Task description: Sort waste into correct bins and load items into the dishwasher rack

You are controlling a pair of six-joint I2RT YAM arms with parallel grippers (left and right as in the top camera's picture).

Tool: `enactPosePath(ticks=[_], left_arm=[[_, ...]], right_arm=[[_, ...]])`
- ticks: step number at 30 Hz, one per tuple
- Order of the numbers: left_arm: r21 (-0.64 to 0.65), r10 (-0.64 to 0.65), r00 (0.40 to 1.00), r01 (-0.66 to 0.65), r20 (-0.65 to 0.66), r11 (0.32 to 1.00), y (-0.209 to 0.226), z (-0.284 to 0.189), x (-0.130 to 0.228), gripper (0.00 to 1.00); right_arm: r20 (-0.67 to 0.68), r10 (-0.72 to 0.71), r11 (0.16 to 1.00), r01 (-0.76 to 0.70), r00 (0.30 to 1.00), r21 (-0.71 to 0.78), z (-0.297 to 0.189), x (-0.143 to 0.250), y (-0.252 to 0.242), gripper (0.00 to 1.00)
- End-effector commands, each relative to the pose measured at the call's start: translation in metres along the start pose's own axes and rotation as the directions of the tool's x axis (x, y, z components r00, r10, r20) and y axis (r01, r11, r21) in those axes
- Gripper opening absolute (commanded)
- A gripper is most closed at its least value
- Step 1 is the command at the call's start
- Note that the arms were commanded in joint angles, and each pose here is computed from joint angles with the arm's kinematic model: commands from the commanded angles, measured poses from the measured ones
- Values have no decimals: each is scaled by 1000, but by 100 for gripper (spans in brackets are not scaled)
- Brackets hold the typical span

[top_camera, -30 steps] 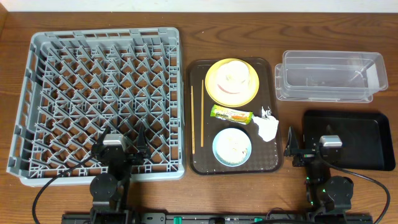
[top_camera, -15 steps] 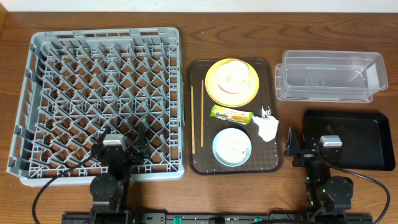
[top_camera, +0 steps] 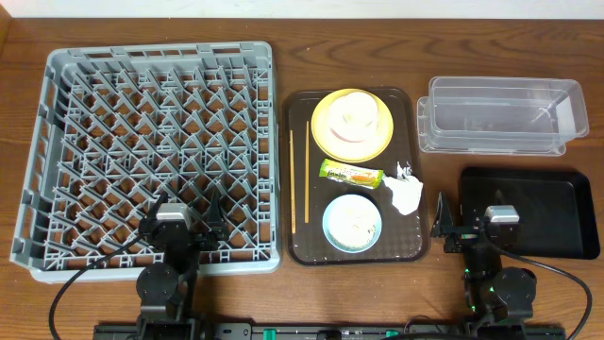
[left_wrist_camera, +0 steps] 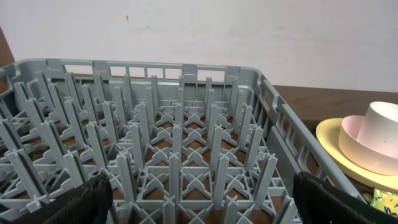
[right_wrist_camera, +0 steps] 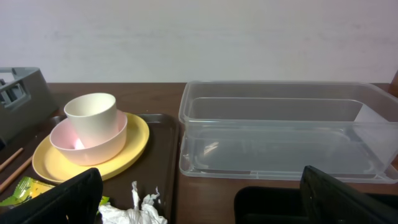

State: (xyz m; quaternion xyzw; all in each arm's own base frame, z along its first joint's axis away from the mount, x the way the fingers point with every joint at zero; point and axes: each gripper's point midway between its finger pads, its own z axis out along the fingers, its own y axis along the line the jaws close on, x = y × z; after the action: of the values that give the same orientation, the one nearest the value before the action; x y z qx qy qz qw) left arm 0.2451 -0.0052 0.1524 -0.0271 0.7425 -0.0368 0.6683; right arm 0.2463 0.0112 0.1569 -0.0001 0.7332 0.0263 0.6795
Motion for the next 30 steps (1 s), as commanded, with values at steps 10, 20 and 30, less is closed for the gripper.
enactPosePath(ticks=[10,20,30], left_arm=[[209,-194,978,174,79,962,-37,-24,-70,94],[351,-230,972,230,-42,907,-75,-50,-169,94],[248,-209,651,537,-730,807,-120,-42,-185,98]], right_arm=[[1,-8,1000,8,1000,-2,0,0,0,99],[1,-8,1000,8,1000,-2,0,0,0,99],[1,-8,1000,8,1000,-2,0,0,0,99]])
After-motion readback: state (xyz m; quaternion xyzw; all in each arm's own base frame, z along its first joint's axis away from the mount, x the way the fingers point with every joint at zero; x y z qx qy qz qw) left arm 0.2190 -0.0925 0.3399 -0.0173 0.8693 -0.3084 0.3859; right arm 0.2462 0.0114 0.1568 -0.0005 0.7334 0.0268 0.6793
